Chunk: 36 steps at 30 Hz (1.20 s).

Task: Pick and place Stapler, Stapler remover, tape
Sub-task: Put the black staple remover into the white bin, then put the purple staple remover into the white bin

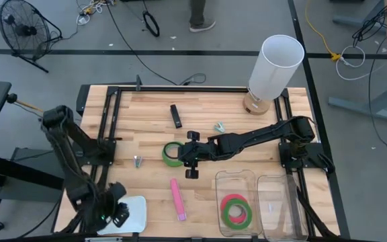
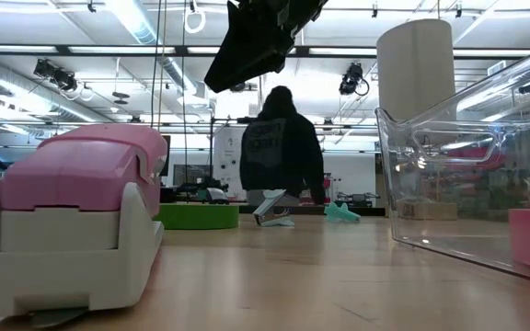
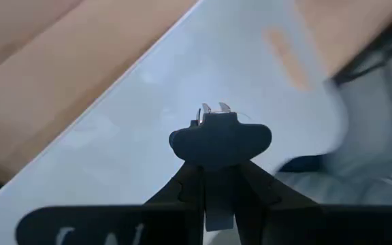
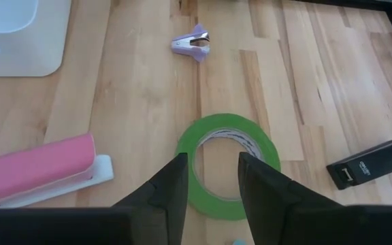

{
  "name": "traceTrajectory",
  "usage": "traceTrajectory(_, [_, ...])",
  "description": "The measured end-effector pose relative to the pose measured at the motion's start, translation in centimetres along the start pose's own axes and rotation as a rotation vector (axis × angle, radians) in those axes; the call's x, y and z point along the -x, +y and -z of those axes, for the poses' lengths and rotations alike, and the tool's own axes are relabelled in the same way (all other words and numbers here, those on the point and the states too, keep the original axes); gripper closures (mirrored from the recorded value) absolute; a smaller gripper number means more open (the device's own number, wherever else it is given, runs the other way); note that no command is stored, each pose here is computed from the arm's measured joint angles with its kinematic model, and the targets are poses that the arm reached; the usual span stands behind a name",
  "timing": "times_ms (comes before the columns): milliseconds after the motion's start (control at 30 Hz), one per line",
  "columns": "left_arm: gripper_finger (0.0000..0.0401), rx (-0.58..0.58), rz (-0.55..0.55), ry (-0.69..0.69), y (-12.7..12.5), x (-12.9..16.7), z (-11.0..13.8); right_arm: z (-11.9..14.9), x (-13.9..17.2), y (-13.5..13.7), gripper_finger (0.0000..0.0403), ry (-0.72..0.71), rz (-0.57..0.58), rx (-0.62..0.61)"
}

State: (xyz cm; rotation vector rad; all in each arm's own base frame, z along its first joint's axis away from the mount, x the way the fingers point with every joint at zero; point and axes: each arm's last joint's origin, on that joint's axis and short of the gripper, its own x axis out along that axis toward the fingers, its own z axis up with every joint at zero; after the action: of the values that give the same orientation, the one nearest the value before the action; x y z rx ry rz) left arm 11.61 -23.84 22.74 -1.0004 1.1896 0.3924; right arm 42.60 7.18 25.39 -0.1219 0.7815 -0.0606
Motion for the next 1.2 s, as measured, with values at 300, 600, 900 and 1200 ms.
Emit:
traceTrajectory(300, [0.0324, 0.036, -0.110, 0.076, 0.1, -1.6, 0.5, 0.0, 0.0, 0.0, 0.0276, -0.002, 0.000, 0.029])
traceTrajectory(600, [0.0188, 0.034, -0.125, 0.071, 0.2, -1.6, 0.4, -0.1, -0.1, -0.7, 0.0276, -0.006, 0.011, 0.031])
traceTrajectory(900, [0.0195, 0.051, -0.075, -0.061, -1.0, 1.8, -2.9, -0.2, -0.4, -1.7, 0.0276, -0.007, 0.027, 0.017])
traceTrajectory(1200, [0.0227, 0.125, -0.383, -0.404, 1.8, 6.2, -8.5, -0.2, -0.4, -1.7, 0.0276, -0.013, 0.015, 0.019])
